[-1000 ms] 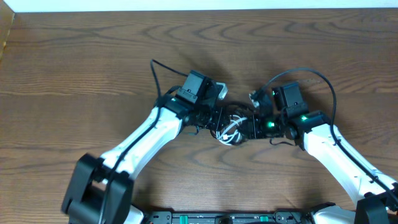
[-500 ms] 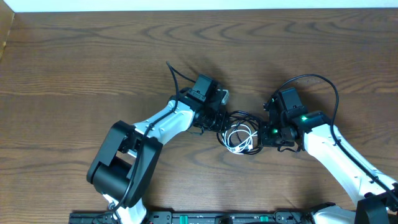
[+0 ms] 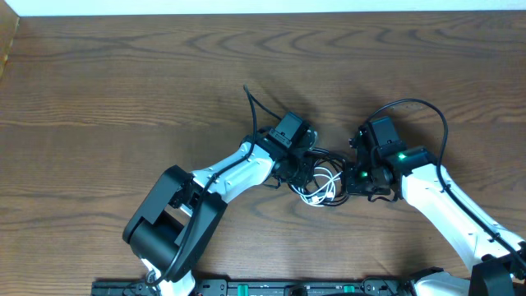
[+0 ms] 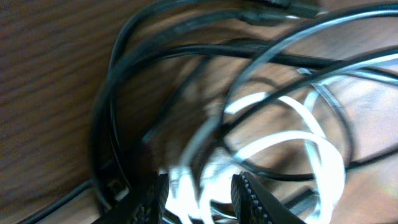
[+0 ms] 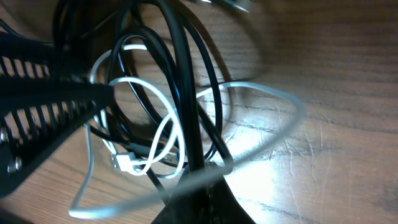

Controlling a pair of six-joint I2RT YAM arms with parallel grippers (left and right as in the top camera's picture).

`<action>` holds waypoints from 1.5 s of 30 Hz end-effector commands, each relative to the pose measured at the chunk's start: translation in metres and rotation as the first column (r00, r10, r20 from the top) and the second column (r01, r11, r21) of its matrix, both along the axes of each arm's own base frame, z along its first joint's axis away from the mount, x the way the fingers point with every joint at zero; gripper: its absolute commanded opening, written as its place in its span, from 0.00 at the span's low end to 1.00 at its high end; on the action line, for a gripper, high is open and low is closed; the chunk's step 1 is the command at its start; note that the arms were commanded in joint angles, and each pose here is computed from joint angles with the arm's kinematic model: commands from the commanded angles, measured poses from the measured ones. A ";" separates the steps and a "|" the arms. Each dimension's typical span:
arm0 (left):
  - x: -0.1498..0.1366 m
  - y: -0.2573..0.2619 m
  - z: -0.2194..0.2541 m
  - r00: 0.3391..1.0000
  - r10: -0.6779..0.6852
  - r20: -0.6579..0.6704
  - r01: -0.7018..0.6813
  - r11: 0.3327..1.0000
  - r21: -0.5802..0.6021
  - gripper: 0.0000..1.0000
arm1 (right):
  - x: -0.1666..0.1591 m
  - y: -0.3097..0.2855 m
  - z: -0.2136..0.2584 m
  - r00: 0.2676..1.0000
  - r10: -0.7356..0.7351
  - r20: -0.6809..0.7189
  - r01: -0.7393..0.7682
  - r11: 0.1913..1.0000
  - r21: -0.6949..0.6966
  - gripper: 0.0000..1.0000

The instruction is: Untangle cables

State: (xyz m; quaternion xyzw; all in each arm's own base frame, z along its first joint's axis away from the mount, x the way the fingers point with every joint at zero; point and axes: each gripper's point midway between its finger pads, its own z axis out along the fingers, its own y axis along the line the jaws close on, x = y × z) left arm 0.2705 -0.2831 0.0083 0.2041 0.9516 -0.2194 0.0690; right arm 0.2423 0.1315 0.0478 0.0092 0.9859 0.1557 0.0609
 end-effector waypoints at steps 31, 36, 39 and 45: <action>0.011 0.191 -0.019 0.918 0.392 -0.065 -0.316 0.819 0.479 0.36 | -0.001 -0.146 -0.003 0.908 -0.415 0.063 0.399 0.808 -0.434 0.01; 0.022 0.198 -0.002 0.906 0.423 -0.018 -0.373 0.817 0.440 0.36 | 0.002 -0.142 -0.004 0.906 -0.417 0.064 0.406 0.819 -0.406 0.01; 0.031 0.204 0.016 0.894 0.446 0.030 -0.420 0.814 0.401 0.36 | 0.006 -0.136 -0.004 0.907 -0.416 0.060 0.408 0.835 -0.369 0.01; 0.048 0.211 0.067 0.853 0.511 0.107 -0.522 0.823 0.224 0.38 | 0.016 -0.119 -0.004 0.912 -0.406 0.056 0.405 0.873 -0.271 0.01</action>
